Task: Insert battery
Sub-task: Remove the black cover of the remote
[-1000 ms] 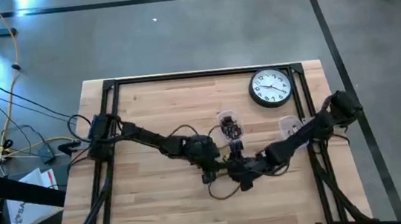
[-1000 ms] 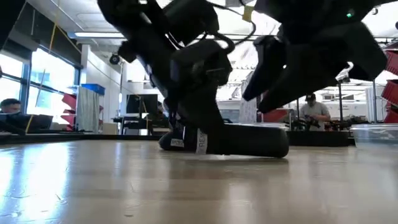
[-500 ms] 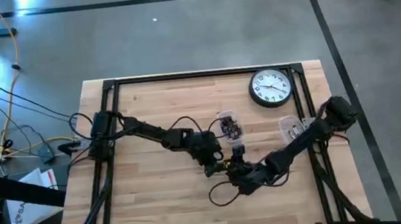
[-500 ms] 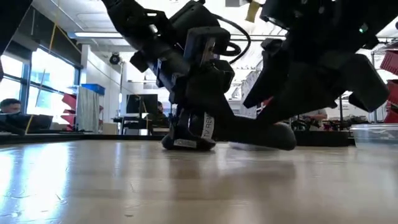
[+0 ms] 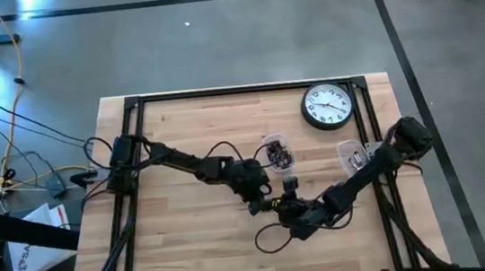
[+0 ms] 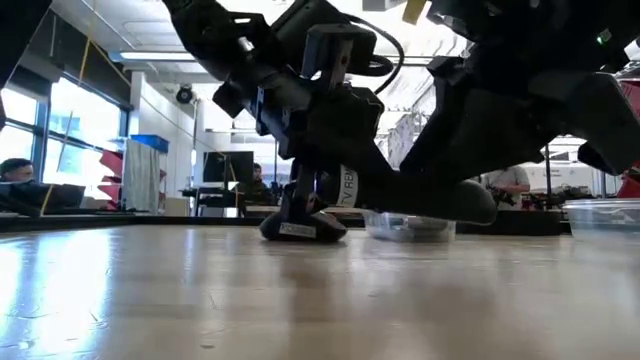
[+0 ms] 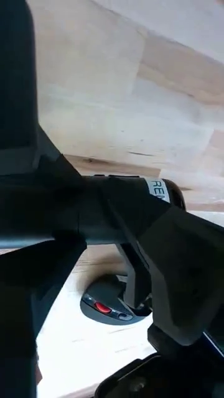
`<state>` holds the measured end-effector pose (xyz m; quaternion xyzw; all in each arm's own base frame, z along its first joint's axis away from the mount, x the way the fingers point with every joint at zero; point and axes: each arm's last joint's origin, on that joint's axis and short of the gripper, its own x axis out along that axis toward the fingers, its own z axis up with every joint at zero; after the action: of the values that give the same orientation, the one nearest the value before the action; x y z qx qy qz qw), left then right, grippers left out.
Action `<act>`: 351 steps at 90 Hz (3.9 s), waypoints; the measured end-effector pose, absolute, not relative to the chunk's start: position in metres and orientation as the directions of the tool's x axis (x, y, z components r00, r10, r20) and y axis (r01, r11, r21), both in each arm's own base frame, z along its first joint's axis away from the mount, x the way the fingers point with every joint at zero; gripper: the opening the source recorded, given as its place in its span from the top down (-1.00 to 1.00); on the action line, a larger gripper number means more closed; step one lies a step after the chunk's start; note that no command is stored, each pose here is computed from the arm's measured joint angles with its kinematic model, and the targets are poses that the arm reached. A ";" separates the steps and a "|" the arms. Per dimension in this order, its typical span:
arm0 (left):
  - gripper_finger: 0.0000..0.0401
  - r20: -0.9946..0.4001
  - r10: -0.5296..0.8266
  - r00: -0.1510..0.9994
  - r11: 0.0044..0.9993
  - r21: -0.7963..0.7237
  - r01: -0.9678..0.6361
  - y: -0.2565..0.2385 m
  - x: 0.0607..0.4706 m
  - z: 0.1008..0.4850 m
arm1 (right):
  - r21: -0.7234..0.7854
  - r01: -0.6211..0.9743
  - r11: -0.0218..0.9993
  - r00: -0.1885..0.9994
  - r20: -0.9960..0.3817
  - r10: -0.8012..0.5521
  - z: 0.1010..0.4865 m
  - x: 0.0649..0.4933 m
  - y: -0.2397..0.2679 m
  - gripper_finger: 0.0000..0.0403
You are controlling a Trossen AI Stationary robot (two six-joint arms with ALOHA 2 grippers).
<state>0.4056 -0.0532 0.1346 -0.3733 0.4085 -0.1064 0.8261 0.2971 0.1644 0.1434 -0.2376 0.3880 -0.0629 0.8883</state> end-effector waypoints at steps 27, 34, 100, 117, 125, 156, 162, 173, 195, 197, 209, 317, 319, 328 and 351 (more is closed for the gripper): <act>0.74 -0.587 -0.477 0.654 0.702 -0.703 -0.118 -0.053 0.407 0.135 | -0.499 -0.047 0.866 0.659 -0.667 -0.349 0.141 0.286 0.169 0.52; 0.74 -0.588 -0.478 0.653 0.702 -0.703 -0.119 -0.054 0.406 0.135 | -0.500 -0.047 0.865 0.648 -0.674 -0.354 0.140 0.283 0.170 0.52; 0.74 -0.578 -0.500 0.645 0.690 -0.716 -0.107 -0.053 0.406 0.136 | -0.519 -0.089 0.850 0.712 -0.630 -0.310 0.143 0.288 0.178 0.39; 0.74 -0.566 -0.500 0.655 0.682 -0.724 -0.105 -0.051 0.408 0.137 | -0.542 -0.109 0.833 0.712 -0.627 -0.315 0.143 0.290 0.176 0.37; 0.74 -0.563 -0.502 0.657 0.680 -0.726 -0.103 -0.050 0.408 0.138 | -0.548 -0.109 0.829 0.713 -0.624 -0.319 0.143 0.290 0.176 0.33; 0.74 -0.550 -0.513 0.659 0.660 -0.744 -0.107 -0.045 0.409 0.139 | -0.573 -0.134 0.808 0.702 -0.631 -0.330 0.143 0.289 0.175 0.17; 0.74 -0.547 -0.516 0.659 0.659 -0.745 -0.103 -0.045 0.409 0.139 | -0.583 -0.131 0.802 0.698 -0.628 -0.343 0.143 0.288 0.174 0.16; 0.74 -0.533 -0.523 0.665 0.647 -0.756 -0.097 -0.045 0.410 0.141 | -0.593 -0.119 0.796 0.696 -0.622 -0.359 0.143 0.288 0.173 0.16; 0.74 -0.521 -0.525 0.673 0.640 -0.763 -0.092 -0.045 0.411 0.142 | -0.587 -0.079 0.805 0.674 -0.627 -0.391 0.142 0.284 0.172 0.21; 0.74 -0.521 -0.524 0.674 0.641 -0.762 -0.091 -0.045 0.411 0.142 | -0.587 -0.077 0.806 0.673 -0.627 -0.392 0.142 0.284 0.172 0.22; 0.74 -0.523 -0.521 0.675 0.645 -0.759 -0.091 -0.045 0.411 0.142 | -0.590 -0.079 0.803 0.670 -0.628 -0.396 0.142 0.279 0.176 0.29; 0.74 -0.540 -0.481 0.691 0.682 -0.725 -0.092 -0.041 0.411 0.142 | -0.463 0.042 0.886 0.704 -0.615 -0.355 0.206 0.261 0.185 0.30; 0.74 -0.542 -0.477 0.692 0.687 -0.721 -0.092 -0.041 0.411 0.142 | -0.451 0.054 0.891 0.697 -0.622 -0.357 0.210 0.258 0.183 0.30; 0.74 -0.545 -0.469 0.695 0.698 -0.711 -0.087 -0.043 0.411 0.142 | -0.371 0.103 0.923 0.672 -0.658 -0.339 0.223 0.241 0.172 0.27; 0.74 -0.532 -0.421 0.735 0.743 -0.667 -0.057 -0.046 0.409 0.157 | -0.134 0.280 0.951 0.661 -0.691 -0.292 0.211 0.197 0.149 0.17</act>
<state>0.4094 -0.0455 0.1567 -0.3426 0.3485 -0.1052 0.8661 0.1973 0.1489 0.2111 -0.0081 0.3805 -0.1570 0.9113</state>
